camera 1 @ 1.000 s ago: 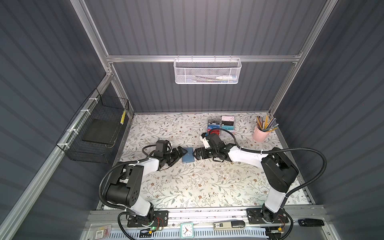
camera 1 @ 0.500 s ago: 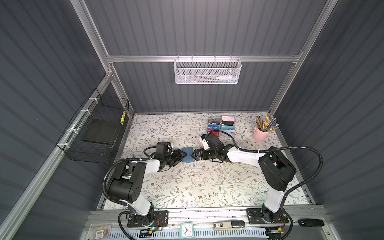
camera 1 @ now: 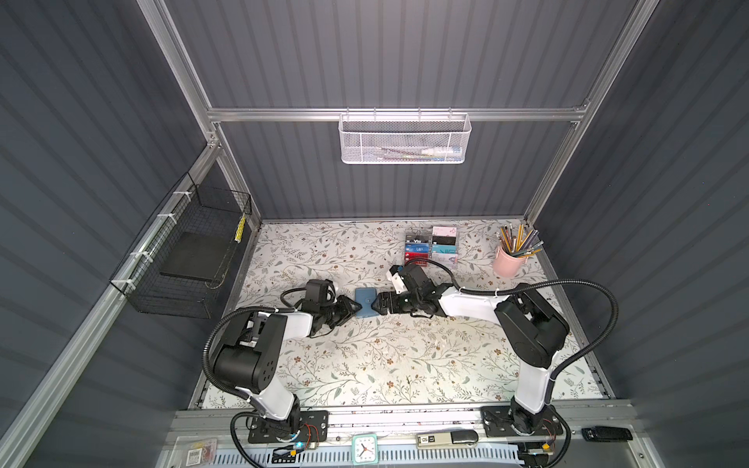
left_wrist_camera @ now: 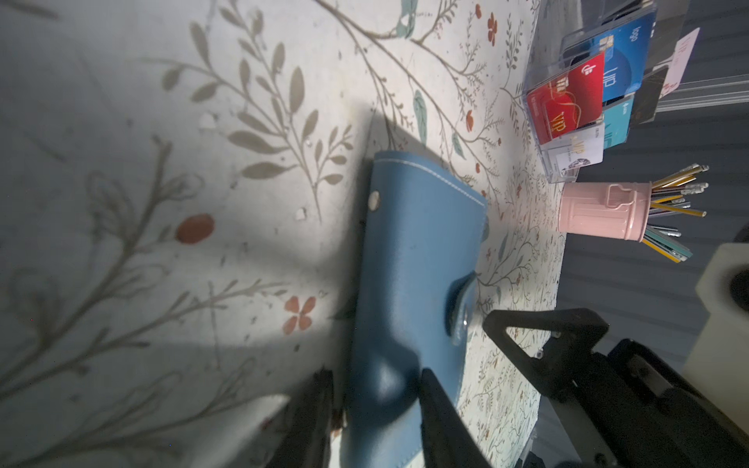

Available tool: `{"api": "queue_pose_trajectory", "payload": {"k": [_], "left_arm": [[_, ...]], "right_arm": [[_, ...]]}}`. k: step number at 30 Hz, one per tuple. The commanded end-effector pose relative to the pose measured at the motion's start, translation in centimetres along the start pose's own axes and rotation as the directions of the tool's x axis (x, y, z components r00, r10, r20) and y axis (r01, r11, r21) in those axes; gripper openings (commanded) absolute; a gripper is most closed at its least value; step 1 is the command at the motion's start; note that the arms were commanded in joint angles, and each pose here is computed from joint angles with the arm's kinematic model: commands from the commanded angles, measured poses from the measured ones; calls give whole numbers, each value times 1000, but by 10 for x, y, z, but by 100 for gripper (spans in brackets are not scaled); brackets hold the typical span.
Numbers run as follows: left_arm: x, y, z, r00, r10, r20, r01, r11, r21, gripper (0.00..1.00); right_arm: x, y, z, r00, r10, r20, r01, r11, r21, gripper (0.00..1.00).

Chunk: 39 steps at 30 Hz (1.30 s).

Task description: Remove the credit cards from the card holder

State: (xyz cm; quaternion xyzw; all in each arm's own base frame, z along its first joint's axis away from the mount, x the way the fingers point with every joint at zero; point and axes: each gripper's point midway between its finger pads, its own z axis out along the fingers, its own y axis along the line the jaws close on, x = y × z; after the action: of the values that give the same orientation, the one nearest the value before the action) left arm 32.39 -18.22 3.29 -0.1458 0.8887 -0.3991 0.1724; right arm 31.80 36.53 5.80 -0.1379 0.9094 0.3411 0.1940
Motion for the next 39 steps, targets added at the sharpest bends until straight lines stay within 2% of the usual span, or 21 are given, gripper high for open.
{"api": "queue_pose_trajectory", "payload": {"k": [1, 14, 19, 29, 33, 39], "left_arm": [[7, 15, 2, 1000, -1, -13, 1, 999, -41, 36], [4, 13, 5, 1000, -5, 3, 5, 1000, -18, 36], [4, 13, 5, 1000, -5, 8, 6, 1000, -13, 37], [5, 11, 9, 1000, -17, 10, 17, 1000, 11, 35], [5, 7, 9, 1000, -7, 16, 7, 1000, 18, 26], [9, 7, 15, 1000, -6, 9, 6, 1000, 20, 31]], "right_arm": [[5, 5, 9, 999, 9, -32, -10, 999, -33, 87], [2, 3, 24, 998, 16, -56, -17, 999, -34, 62], [3, 2, 30, 997, 22, -71, -24, 999, -33, 49], [5, 2, 35, 996, 47, -81, -51, 998, -46, 36], [7, 2, 37, 994, 59, -88, -64, 996, -55, 32], [8, 3, 41, 992, 78, -96, -84, 994, -68, 25]]}}
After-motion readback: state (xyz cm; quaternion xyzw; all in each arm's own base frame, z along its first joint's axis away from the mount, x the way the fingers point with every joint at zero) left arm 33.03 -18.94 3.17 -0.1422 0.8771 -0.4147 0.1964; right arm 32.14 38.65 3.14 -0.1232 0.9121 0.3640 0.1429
